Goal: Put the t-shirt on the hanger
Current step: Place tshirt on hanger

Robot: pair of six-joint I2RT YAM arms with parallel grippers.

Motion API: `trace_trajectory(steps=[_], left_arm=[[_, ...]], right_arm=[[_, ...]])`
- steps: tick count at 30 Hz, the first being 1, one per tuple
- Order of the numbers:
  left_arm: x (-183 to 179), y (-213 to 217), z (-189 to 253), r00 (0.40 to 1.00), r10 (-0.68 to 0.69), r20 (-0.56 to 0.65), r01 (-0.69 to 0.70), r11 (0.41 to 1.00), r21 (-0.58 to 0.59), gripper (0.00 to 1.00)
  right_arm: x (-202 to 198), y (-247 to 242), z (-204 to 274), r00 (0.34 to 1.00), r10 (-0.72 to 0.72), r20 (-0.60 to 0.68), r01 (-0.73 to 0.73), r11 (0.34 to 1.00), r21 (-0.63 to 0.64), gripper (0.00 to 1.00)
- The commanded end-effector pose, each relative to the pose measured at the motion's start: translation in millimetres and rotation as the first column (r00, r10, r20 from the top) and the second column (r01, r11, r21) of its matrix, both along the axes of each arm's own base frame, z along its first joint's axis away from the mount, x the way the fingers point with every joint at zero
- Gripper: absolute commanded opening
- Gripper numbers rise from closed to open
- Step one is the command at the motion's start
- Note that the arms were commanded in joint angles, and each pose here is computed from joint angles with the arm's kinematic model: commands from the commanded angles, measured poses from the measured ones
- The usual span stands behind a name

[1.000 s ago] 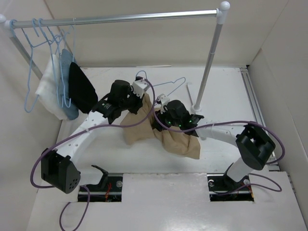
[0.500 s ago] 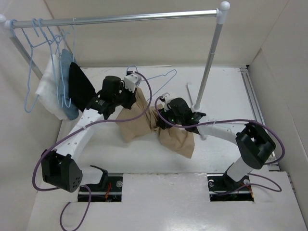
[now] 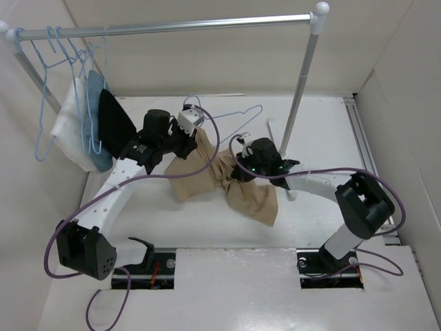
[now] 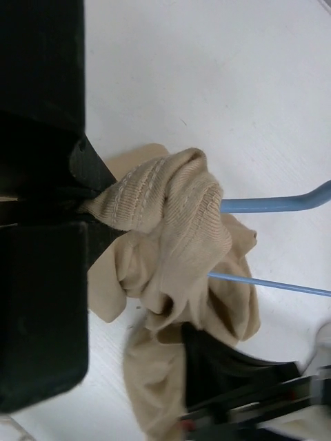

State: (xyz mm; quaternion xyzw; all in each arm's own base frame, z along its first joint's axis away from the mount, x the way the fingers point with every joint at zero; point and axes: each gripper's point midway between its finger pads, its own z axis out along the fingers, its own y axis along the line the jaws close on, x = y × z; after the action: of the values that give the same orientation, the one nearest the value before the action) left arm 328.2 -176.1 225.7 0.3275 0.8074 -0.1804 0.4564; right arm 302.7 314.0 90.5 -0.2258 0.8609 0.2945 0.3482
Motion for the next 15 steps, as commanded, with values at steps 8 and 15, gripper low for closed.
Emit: trace_trajectory(steps=[8,15], left_arm=[[-78,12,22,0.867,-0.459,0.195,0.427,0.885,0.184,0.00],[-66,13,9,0.894,-0.389,0.222,0.323,0.903,0.284,0.00]], right_arm=[[19,-119,66,0.908,-0.411,0.084,0.388,0.898,0.207,0.00],[6,-157,114,0.825,-0.543,0.157,0.491,0.826,0.277,0.00]])
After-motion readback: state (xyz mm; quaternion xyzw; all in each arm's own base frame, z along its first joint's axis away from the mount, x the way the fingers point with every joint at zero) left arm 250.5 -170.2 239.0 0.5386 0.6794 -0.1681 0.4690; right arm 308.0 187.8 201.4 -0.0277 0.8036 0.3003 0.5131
